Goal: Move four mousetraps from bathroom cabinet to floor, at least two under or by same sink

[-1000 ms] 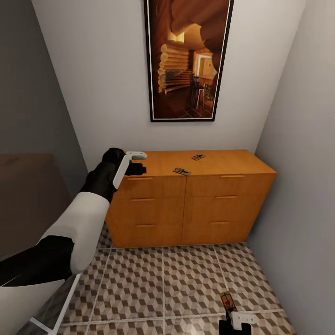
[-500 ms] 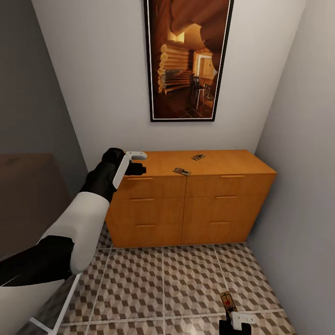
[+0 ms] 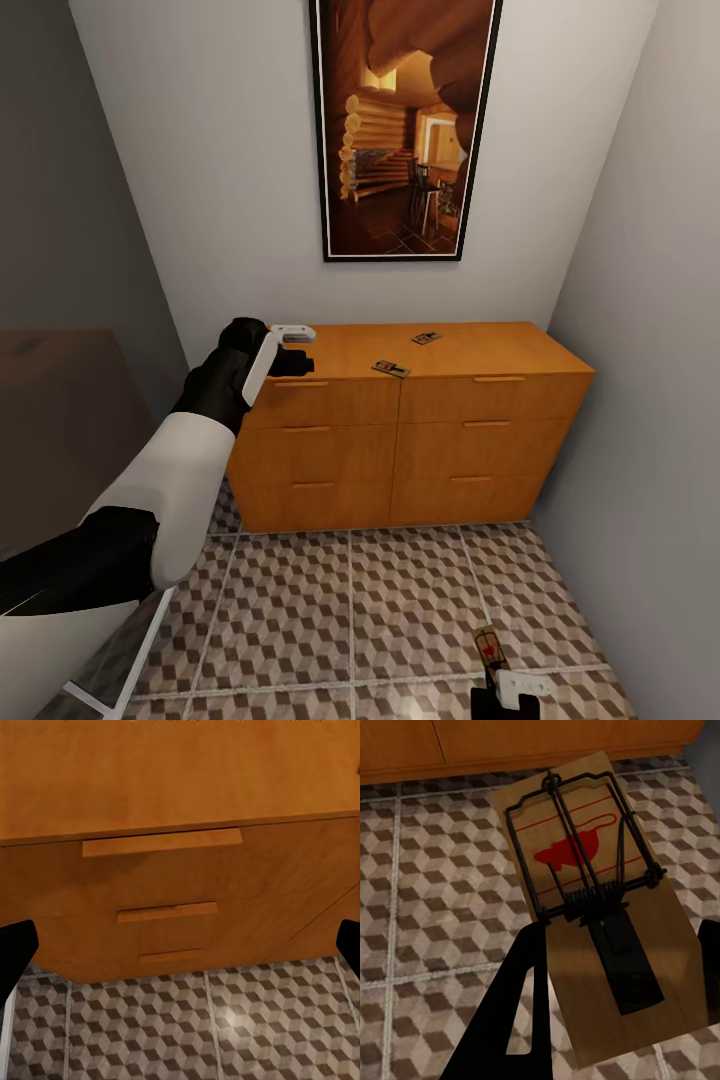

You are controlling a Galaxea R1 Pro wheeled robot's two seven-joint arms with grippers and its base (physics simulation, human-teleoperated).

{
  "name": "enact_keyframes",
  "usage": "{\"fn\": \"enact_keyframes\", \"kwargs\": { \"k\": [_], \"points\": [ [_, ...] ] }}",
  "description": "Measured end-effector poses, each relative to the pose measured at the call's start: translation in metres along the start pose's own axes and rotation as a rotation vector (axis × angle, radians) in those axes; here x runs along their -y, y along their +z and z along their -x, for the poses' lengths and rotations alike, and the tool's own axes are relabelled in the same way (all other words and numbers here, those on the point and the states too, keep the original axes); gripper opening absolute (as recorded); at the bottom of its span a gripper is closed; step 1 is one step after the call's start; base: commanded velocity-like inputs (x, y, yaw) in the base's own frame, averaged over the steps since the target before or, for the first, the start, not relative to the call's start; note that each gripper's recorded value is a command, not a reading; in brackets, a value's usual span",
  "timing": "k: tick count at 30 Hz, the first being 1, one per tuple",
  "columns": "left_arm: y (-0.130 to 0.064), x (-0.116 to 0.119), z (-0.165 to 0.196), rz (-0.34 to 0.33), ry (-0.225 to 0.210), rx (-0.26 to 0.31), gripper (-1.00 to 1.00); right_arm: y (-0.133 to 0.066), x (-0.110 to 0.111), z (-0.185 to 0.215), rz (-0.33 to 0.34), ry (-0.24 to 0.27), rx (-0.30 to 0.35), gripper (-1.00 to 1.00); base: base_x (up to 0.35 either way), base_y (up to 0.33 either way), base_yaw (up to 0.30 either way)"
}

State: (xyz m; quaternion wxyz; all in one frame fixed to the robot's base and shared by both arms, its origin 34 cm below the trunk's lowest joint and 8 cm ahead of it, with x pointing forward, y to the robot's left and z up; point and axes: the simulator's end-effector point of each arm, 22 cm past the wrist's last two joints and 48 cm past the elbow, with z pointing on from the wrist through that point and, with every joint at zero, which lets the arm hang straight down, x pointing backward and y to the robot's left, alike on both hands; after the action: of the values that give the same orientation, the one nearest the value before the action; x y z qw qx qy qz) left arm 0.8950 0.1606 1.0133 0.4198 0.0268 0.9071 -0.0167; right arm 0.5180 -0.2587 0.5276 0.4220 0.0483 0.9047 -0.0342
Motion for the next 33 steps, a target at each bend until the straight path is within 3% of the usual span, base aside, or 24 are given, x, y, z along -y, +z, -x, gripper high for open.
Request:
{"fn": "enact_keyframes", "kwargs": {
  "k": [7, 12, 17, 24, 33],
  "points": [
    [0.000, 0.000, 0.000, 0.001, 0.000, -0.001, 1.00, -0.002, -0.022, 0.000, 0.024, 0.022, -0.001, -1.00, 0.000, 0.000, 0.000],
    [0.000, 0.000, -0.001, -0.002, 0.000, -0.001, 1.00, -0.008, -0.061, -0.002, 0.068, 0.050, -0.007, -1.00, 0.000, 0.000, 0.000],
    [0.000, 0.002, -0.002, -0.008, 0.001, -0.007, 1.00, -0.010, -0.069, -0.005, 0.073, 0.059, -0.022, -1.00, 0.000, 0.000, 0.000],
    [0.000, 0.009, -0.002, -0.045, 0.002, -0.009, 1.00, -0.011, -0.070, -0.027, 0.079, 0.043, -0.123, -1.00, 0.000, 0.000, 0.000],
    [-0.001, 0.013, -0.002, -0.060, 0.003, -0.008, 1.00, -0.012, -0.071, -0.030, 0.081, 0.041, -0.135, -1.00, 0.081, 0.000, -0.069]
  ]
}}
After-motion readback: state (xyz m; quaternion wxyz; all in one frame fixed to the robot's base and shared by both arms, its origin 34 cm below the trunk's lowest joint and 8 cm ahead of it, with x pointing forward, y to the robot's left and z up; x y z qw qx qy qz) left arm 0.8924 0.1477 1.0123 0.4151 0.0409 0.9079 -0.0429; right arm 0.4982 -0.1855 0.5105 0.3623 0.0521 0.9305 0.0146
